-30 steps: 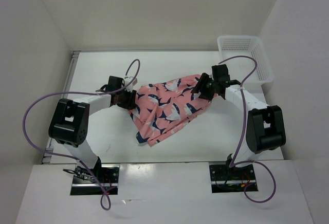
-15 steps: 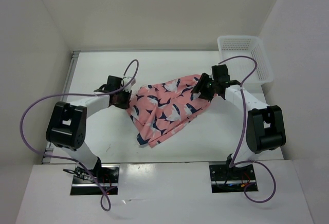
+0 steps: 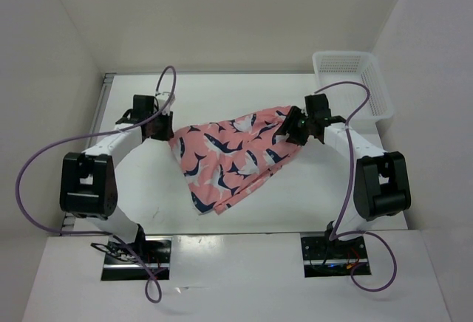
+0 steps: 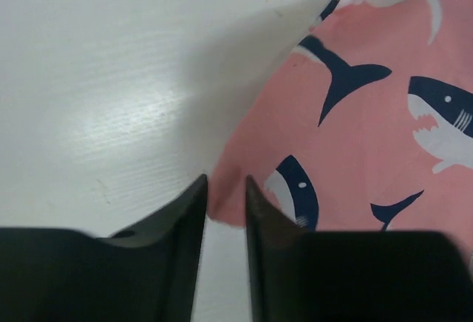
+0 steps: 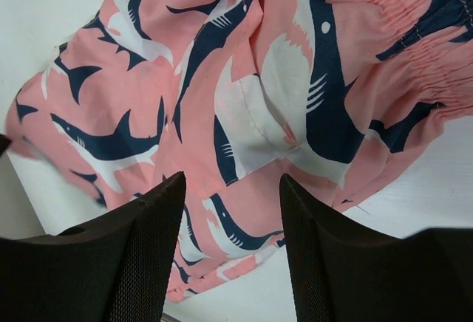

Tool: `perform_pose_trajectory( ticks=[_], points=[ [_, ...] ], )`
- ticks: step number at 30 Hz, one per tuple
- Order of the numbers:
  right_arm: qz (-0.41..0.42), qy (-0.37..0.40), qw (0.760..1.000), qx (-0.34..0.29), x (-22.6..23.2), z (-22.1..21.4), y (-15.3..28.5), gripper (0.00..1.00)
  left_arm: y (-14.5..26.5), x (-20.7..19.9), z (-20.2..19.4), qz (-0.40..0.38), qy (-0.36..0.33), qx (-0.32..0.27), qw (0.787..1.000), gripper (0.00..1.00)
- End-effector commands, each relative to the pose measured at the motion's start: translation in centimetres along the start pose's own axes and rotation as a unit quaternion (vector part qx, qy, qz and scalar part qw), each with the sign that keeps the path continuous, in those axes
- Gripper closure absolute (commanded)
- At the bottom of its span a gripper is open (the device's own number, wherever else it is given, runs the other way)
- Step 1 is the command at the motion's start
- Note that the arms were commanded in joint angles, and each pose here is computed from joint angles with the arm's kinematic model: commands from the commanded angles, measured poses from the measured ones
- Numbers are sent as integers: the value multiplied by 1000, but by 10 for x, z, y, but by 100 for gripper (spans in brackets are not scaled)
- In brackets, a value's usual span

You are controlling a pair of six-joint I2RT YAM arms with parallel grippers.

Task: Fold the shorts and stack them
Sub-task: Fold the shorts

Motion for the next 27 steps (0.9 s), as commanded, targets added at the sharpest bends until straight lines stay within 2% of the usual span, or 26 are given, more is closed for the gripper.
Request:
perform_pose_trajectory(
  ticks=[1,2,3,5,8,10,11,12,14,16,22,26,27],
  points=[
    [19,13,999,-27,5,9,6,41,-3,-1,8,-29,-1,-12,1000,61],
    [24,14,999,-32,8,9,13,39,1,-1,11,-28,-3,-19,999,48],
    [24,16,999,-39,11,12,19,33,7,-1,13,-21,-4,-23,999,26],
    [27,19,998,-60,15,14,33,31,26,-4,21,-18,-9,-44,999,18],
    [24,9,997,-69,11,5,47,33,52,-12,19,-14,-16,-58,998,20],
    [26,5,997,-71,7,-2,53,33,71,-20,15,-25,-21,-78,996,28],
    [18,-2,997,-69,0,-8,53,33,71,-29,1,-44,-24,-68,996,34],
    [19,-8,997,-69,-1,-11,55,33,79,-38,-2,-67,-32,-81,994,34],
    [4,-36,996,-81,-10,-5,55,32,80,-50,-16,-98,-37,-75,992,34],
    [3,-56,995,-83,-15,2,46,25,77,-67,-32,-137,-48,-59,988,31],
    [-28,-83,991,-102,-14,32,17,30,71,-121,-38,-223,-113,-50,967,24],
    [-80,-109,985,-110,-44,42,-5,12,60,-147,-49,-259,-141,-20,955,19],
    [-79,-108,985,-111,-45,43,-9,10,61,-152,-50,-264,-146,-19,953,19]
  ],
)
Point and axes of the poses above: each gripper's point midway between its finger pads, its own y axis back along the fingers, its own x axis along the line the jaws close on, z = x × y, the point moved 8 cm from there along y, back along the fingers, and after that the axes turned 5 degrees about -y, right-handed, at the moved point
